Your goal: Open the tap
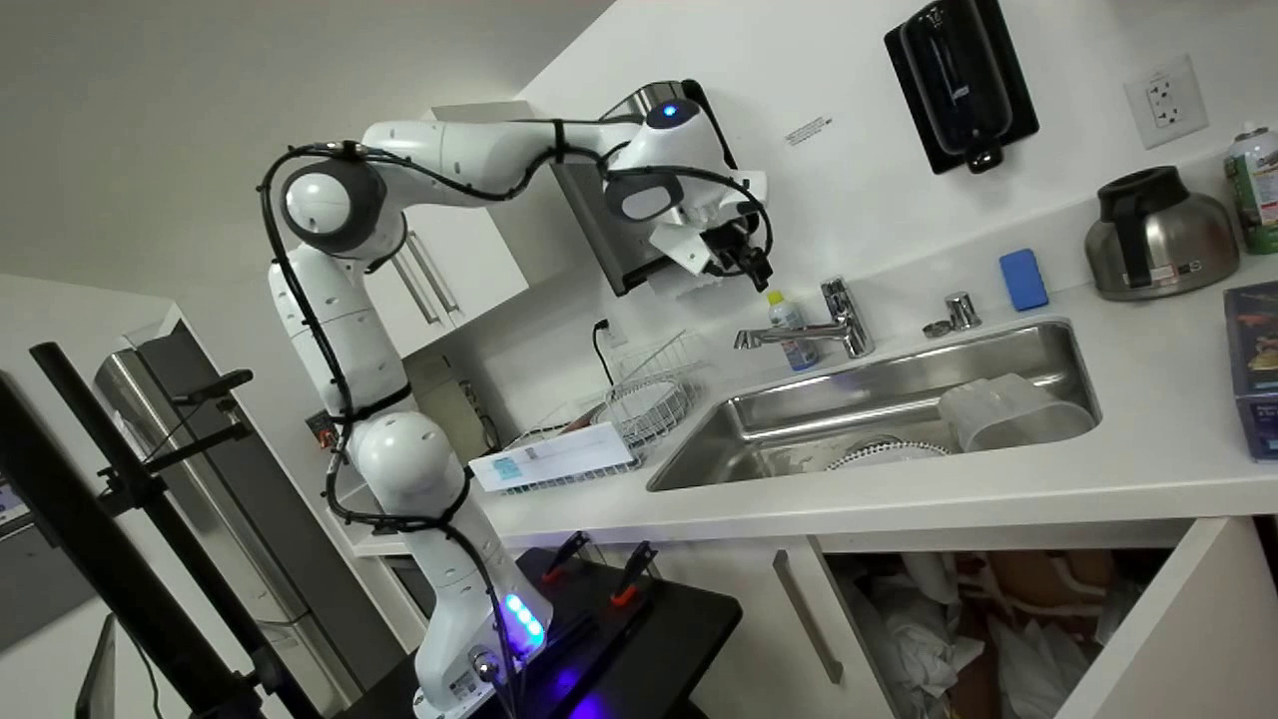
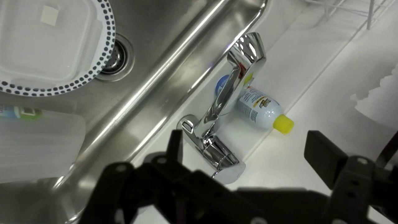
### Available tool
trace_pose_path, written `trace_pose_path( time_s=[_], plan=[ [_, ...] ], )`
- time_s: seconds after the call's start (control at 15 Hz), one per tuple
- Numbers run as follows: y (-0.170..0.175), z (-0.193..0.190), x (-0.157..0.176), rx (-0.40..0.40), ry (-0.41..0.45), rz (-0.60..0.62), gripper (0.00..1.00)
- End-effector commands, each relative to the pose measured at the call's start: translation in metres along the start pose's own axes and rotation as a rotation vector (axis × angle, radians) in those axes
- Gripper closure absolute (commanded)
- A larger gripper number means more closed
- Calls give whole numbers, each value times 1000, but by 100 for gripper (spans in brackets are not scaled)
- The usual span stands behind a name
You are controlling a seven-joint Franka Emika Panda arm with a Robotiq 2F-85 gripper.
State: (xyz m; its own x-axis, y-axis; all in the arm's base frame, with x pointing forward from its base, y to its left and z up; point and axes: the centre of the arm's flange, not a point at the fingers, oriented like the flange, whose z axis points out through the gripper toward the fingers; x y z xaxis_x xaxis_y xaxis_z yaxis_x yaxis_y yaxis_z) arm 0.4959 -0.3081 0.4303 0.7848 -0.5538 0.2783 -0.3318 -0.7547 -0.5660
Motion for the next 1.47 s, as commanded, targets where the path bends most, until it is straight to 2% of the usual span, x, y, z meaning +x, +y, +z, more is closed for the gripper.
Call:
trace_pose_path(
  time_s=[0.0,0.07,0.13,0.27,0.6,0.73,0.8,0.87,1.0,1.4],
  plan=[
    [32,35,59,84,-43,5,0],
    [35,43,63,92,-44,-3,0],
    [27,32,27,61,-33,14,0],
    [37,44,31,57,-45,21,0],
    [32,38,33,61,-36,12,0],
    [38,54,49,91,-22,91,0],
    [39,60,56,147,-35,119,0],
    [40,67,62,165,-18,146,0],
    [41,83,73,218,-11,148,0],
    [41,134,112,302,7,149,0]
  ],
)
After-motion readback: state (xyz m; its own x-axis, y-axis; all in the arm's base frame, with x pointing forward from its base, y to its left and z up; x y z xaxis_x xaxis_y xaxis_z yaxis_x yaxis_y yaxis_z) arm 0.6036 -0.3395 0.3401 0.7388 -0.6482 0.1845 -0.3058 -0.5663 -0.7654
